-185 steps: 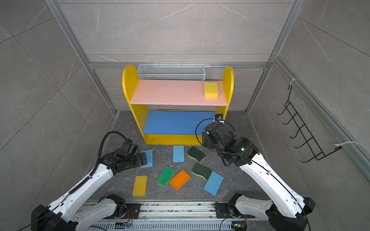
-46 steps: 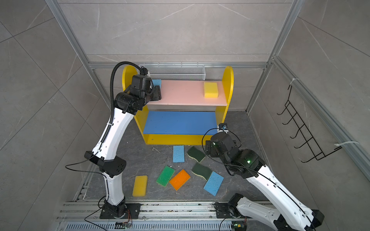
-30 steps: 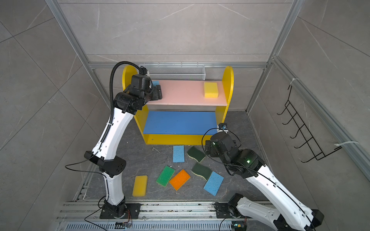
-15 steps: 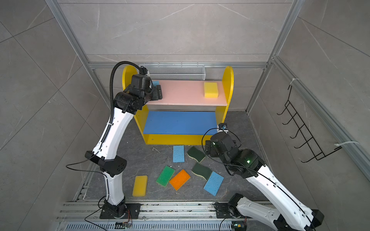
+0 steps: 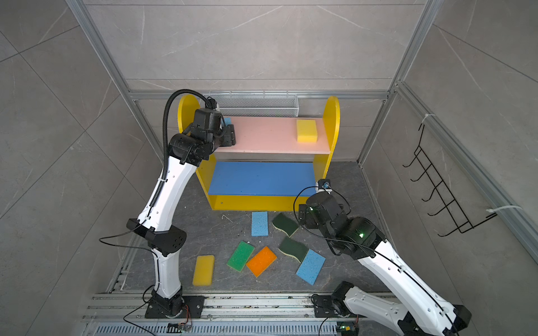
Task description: Place and organize the cleaning sponges onto the shelf
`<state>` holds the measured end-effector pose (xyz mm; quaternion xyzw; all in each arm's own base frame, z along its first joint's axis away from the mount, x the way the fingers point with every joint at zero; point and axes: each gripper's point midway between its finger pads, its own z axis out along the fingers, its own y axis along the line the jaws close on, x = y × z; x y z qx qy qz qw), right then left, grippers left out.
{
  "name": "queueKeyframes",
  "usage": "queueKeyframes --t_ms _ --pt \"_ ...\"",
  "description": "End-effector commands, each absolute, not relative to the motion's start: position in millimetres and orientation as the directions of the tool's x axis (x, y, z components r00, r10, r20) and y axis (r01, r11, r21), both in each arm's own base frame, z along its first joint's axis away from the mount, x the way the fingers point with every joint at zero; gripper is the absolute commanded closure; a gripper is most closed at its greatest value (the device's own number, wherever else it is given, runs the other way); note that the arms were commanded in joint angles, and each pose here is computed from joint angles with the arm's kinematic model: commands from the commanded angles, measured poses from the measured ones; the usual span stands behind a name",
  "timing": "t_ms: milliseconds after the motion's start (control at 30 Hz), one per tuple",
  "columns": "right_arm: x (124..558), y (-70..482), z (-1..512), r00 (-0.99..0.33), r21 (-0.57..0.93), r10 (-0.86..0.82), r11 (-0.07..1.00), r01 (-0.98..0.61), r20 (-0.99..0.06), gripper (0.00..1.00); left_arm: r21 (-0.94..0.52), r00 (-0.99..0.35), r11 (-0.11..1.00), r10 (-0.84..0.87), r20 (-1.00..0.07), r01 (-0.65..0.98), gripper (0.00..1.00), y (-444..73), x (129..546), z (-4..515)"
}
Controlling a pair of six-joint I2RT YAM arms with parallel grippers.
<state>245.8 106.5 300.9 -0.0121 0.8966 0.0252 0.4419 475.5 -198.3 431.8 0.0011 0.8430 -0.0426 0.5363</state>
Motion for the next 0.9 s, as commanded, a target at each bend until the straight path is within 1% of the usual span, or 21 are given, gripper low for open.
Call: queueKeyframes --t_ms 0,133,333,600,867 --pt "244.2 104.9 303.4 -0.602 0.044 0.009 0.998 -0.044 -0.799 0.04 0.016 -0.578 0.992 0.087 -0.812 0.128 0.26 -207.9 465.1 380.1" --pt "243.6 104.6 302.4 -0.603 0.045 0.010 0.998 -0.044 -0.798 0.04 0.000 -0.583 0.977 0.126 -0.803 0.212 0.26 -219.8 459.4 378.4" --pt "242.3 103.9 302.8 -0.601 0.053 0.018 0.998 -0.042 -0.799 0.04 -0.014 -0.574 0.974 0.123 -0.809 0.227 0.26 -221.7 456.7 381.4" --pt "242.0 104.2 303.0 -0.602 0.057 0.020 0.997 -0.042 -0.798 0.04 -0.088 -0.574 0.971 0.057 -0.817 0.221 0.24 -224.6 450.7 390.7" --pt "241.4 106.0 301.6 -0.607 0.067 0.025 0.997 -0.047 -0.794 0.04 -0.072 -0.561 0.986 0.026 -0.828 0.153 0.18 -208.5 446.4 397.9"
